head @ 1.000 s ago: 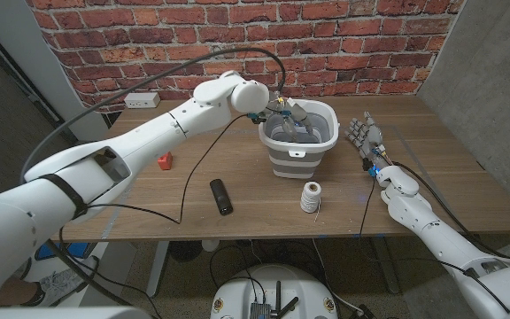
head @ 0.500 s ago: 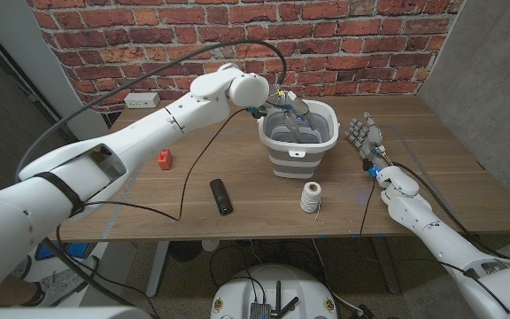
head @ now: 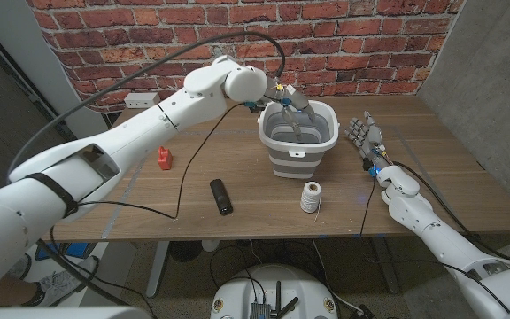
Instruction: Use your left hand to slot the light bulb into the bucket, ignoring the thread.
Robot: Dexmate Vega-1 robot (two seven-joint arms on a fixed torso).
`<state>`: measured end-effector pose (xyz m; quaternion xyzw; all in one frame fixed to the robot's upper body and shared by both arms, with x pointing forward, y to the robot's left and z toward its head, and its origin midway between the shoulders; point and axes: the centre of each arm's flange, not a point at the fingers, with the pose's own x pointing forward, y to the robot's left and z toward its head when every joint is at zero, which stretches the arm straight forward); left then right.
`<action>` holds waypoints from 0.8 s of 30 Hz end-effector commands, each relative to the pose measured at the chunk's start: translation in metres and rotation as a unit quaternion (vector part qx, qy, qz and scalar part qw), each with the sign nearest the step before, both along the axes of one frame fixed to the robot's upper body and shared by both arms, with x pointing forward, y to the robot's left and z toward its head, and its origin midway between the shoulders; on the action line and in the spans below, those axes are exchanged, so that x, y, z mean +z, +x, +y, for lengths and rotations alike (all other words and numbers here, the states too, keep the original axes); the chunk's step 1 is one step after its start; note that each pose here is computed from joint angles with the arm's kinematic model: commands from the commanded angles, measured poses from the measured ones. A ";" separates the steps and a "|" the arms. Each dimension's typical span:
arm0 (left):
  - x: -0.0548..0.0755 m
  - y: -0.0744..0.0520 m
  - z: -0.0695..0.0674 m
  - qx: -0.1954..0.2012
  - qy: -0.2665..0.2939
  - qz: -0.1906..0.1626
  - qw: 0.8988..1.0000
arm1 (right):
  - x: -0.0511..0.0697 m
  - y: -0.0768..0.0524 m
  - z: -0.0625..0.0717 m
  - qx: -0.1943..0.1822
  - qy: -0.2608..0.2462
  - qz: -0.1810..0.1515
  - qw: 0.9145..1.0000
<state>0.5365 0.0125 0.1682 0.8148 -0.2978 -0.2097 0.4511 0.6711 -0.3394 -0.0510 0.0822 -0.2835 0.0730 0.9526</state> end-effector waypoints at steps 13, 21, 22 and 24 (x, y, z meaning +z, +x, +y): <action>0.024 -0.020 0.044 -0.007 -0.141 0.005 0.990 | 0.005 -0.004 0.004 0.003 -0.015 -0.003 1.000; 0.021 -0.017 0.065 -0.003 -0.211 0.009 0.977 | 0.011 -0.009 0.004 0.000 -0.021 -0.012 1.000; 0.020 -0.016 0.068 -0.001 -0.222 0.011 0.975 | 0.012 -0.009 0.004 0.000 -0.022 -0.012 1.000; 0.017 -0.014 0.074 0.001 -0.243 0.018 0.970 | 0.013 -0.009 0.004 0.000 -0.025 -0.012 1.000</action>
